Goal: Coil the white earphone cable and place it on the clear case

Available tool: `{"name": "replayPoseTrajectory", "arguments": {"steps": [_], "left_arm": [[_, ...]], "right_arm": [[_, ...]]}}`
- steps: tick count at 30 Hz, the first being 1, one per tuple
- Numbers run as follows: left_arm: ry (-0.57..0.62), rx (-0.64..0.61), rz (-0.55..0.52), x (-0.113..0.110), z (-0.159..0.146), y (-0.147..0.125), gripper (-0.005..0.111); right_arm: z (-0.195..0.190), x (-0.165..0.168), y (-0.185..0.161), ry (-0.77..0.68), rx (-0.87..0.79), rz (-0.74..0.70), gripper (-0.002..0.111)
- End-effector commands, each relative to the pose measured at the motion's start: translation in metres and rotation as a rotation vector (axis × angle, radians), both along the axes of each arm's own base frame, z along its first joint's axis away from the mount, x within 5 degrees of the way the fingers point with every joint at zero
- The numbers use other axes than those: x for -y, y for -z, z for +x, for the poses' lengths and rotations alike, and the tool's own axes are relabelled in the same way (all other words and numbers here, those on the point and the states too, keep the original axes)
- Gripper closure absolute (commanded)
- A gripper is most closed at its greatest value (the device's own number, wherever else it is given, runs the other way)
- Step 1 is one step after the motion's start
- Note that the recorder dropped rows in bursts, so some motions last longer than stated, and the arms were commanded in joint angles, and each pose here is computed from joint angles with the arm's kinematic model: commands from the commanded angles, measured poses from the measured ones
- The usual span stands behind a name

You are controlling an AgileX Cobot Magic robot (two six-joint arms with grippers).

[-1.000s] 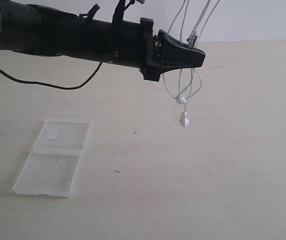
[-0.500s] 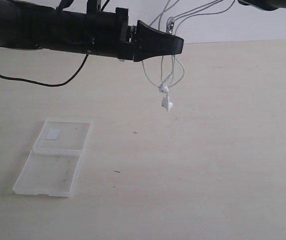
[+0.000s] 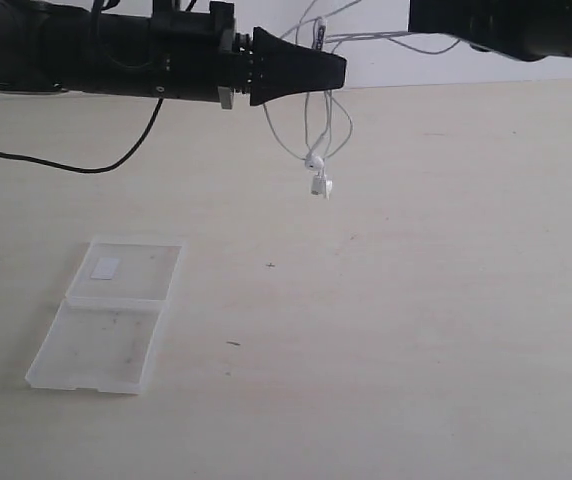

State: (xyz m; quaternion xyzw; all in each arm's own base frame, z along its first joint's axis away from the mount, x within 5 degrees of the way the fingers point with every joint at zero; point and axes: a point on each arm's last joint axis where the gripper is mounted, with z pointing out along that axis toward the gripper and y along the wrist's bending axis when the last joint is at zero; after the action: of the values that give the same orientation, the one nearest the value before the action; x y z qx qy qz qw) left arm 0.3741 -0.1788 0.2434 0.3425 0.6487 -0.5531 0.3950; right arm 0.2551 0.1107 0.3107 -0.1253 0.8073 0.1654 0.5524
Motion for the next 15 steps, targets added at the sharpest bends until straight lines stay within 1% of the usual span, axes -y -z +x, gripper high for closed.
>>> {"name": "replayPoseTrajectory", "arguments": {"steps": [1,3,9,13,15], "left_arm": [[-0.037,-0.014,-0.04,-0.009,0.004,-0.009,0.107],[-0.037,-0.017,-0.04,-0.009,0.004,-0.009,0.107],[-0.037,-0.02,-0.04,-0.009,0.004,-0.009,0.107],[-0.039,-0.054,-0.046,-0.009,0.004,-0.009,0.107],[-0.04,-0.074,-0.049,-0.009,0.004,-0.009,0.107]], "right_arm": [[-0.002,0.002,0.012,0.011,-0.027,-0.025,0.108],[-0.003,0.002,0.015,0.002,-0.038,-0.026,0.108],[-0.007,-0.006,0.023,-0.085,-0.083,-0.008,0.108],[-0.007,-0.012,0.03,-0.147,-0.121,0.0,0.108],[-0.006,-0.015,0.036,-0.181,-0.14,-0.02,0.108]]}}
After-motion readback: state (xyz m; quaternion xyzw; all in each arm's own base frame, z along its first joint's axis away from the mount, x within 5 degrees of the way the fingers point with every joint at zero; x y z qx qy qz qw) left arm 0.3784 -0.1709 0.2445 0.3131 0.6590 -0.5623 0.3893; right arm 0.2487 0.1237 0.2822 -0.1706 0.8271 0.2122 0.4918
